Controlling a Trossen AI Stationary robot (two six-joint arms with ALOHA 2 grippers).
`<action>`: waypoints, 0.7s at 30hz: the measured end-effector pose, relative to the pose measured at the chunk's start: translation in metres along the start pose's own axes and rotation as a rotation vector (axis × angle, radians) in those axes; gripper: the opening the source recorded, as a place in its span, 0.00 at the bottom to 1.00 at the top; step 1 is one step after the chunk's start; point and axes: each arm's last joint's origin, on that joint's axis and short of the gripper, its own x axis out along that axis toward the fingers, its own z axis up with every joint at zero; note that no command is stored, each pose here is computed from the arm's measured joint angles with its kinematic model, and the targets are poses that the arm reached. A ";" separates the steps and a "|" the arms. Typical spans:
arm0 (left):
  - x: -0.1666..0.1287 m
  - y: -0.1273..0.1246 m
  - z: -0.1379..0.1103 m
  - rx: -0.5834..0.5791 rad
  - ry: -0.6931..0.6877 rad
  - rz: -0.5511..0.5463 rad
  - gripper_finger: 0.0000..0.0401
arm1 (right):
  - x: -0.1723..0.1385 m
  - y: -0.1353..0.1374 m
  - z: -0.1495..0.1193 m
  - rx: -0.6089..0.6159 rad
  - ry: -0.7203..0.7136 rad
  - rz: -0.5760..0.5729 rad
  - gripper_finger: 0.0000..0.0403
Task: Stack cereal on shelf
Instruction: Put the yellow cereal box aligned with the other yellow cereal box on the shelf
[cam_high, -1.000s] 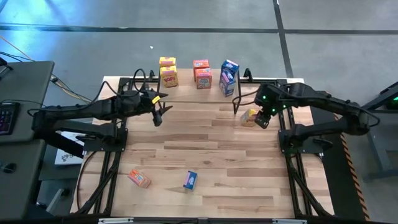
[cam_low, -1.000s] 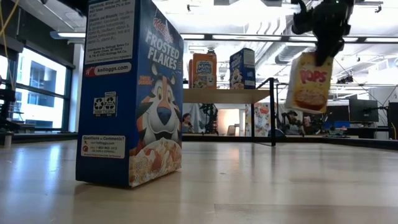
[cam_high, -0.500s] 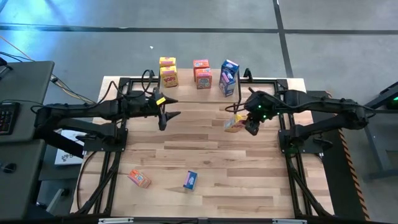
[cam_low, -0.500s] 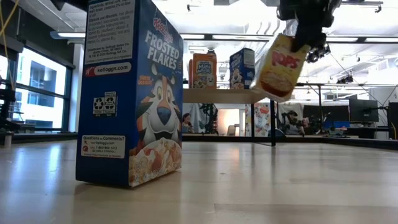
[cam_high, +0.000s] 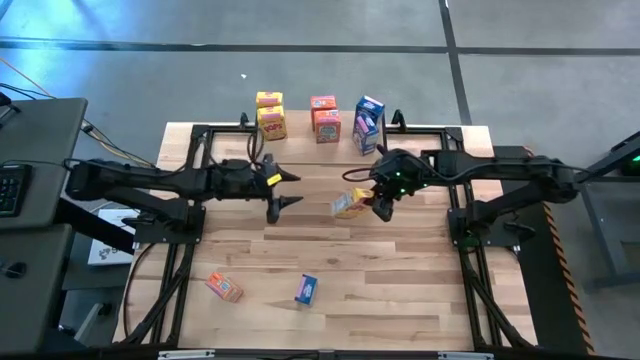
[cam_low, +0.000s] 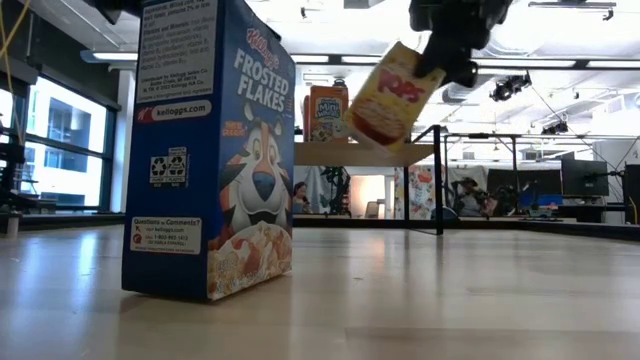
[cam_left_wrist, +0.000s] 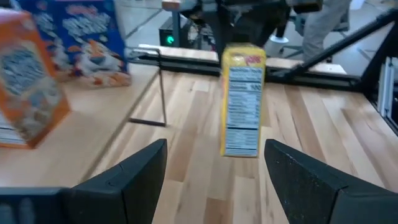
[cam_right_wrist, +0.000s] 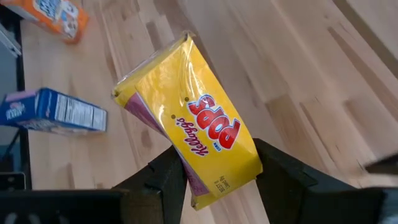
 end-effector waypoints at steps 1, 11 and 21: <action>0.002 -0.002 -0.001 0.003 0.005 -0.007 0.65 | 0.002 0.000 0.001 -0.001 -0.008 0.003 0.39; 0.025 -0.017 -0.007 -0.008 0.012 -0.053 0.65 | 0.013 0.005 0.017 -0.013 -0.131 0.047 0.39; 0.043 -0.023 0.006 0.002 0.018 -0.059 0.65 | 0.013 0.006 0.020 -0.016 -0.159 0.058 0.39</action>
